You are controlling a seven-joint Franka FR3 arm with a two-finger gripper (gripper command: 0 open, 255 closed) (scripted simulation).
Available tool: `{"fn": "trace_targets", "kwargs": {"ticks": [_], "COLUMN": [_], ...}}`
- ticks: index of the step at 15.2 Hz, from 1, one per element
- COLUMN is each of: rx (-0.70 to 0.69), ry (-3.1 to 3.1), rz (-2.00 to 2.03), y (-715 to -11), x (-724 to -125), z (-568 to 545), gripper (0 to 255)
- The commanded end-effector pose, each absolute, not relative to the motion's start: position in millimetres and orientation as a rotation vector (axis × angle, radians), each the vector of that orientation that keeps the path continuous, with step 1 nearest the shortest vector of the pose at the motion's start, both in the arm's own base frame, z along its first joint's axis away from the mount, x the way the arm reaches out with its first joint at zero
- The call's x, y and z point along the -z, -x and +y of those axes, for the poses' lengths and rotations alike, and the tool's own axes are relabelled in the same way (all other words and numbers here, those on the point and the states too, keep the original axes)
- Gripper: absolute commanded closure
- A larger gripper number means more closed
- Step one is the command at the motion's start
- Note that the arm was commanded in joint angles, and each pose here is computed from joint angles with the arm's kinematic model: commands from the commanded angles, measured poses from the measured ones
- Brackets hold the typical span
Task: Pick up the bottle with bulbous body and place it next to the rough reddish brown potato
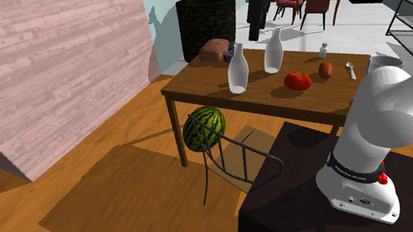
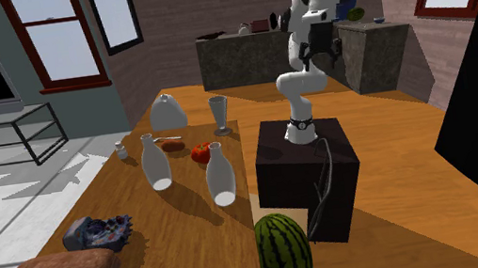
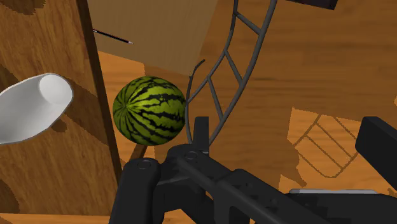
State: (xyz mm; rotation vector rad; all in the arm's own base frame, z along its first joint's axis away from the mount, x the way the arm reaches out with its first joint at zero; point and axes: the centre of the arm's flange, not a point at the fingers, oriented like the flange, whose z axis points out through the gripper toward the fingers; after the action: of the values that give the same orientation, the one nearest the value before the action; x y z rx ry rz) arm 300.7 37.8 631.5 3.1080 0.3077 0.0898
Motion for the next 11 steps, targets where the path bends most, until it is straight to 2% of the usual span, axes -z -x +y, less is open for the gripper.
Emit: {"fn": "trace_targets", "kwargs": {"ticks": [1,11], "rx": [-0.09,-0.063], "ry": [-3.108,-3.12], "rz": [0.308,0.285], "y": [-301,-374], "x": [-632,-590], "z": [38,-67], "gripper": [0,0]}}
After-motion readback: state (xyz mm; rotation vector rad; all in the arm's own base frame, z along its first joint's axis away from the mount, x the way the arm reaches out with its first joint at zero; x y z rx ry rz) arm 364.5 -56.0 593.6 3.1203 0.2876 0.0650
